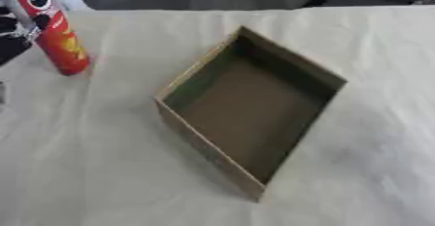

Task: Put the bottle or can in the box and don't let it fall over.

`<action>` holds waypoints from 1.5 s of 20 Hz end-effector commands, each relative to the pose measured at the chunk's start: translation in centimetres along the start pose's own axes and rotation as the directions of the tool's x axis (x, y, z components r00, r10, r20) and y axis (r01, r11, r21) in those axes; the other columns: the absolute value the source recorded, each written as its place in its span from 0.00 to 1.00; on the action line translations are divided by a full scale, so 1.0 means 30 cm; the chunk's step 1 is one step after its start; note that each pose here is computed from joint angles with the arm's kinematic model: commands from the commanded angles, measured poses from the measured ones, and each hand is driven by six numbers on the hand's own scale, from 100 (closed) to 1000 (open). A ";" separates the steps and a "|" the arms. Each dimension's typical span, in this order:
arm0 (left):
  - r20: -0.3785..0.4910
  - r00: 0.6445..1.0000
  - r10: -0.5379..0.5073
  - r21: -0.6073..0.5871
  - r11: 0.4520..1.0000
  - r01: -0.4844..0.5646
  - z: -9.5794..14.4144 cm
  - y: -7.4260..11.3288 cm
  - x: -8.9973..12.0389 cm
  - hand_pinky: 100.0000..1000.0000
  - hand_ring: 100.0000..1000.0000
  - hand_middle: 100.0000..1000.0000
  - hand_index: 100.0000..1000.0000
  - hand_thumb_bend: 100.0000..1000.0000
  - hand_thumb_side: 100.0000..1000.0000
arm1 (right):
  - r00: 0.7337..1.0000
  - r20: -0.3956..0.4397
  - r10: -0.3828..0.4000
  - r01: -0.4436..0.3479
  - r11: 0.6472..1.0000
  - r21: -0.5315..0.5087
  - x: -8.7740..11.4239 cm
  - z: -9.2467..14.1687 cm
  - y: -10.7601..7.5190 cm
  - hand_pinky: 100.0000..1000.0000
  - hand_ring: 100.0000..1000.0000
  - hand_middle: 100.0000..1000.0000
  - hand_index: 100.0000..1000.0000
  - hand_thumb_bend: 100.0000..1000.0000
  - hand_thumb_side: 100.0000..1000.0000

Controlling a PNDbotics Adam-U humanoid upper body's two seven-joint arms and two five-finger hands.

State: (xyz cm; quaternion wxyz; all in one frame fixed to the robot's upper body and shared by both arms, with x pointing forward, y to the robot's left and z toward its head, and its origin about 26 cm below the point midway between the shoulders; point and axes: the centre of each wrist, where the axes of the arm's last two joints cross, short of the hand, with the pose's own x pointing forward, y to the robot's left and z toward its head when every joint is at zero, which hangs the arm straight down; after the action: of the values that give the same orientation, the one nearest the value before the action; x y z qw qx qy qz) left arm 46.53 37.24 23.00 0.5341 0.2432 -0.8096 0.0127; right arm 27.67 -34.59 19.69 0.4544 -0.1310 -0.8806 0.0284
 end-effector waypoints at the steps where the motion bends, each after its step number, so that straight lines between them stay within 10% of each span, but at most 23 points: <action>1: 0.055 0.998 -0.033 0.021 0.999 0.032 -0.037 0.058 0.062 0.82 0.74 0.58 0.72 0.69 0.23 | 0.999 0.044 0.017 -0.018 0.999 0.030 0.041 -0.020 -0.007 0.81 0.81 0.93 0.85 0.59 0.00; 30: 0.054 0.992 -0.114 0.169 0.980 0.103 -0.096 0.097 0.139 0.90 0.76 0.60 0.73 0.75 0.30 | 0.998 0.062 -0.003 -0.001 0.998 0.059 0.053 -0.040 0.011 0.81 0.79 0.92 0.85 0.58 0.00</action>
State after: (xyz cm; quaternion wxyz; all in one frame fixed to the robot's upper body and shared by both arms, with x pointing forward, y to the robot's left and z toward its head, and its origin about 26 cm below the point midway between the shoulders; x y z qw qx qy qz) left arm 47.08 37.80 26.23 0.5072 0.3184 -0.8003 0.0315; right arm 28.11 -34.01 20.45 0.4468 -0.1140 -0.8862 0.0449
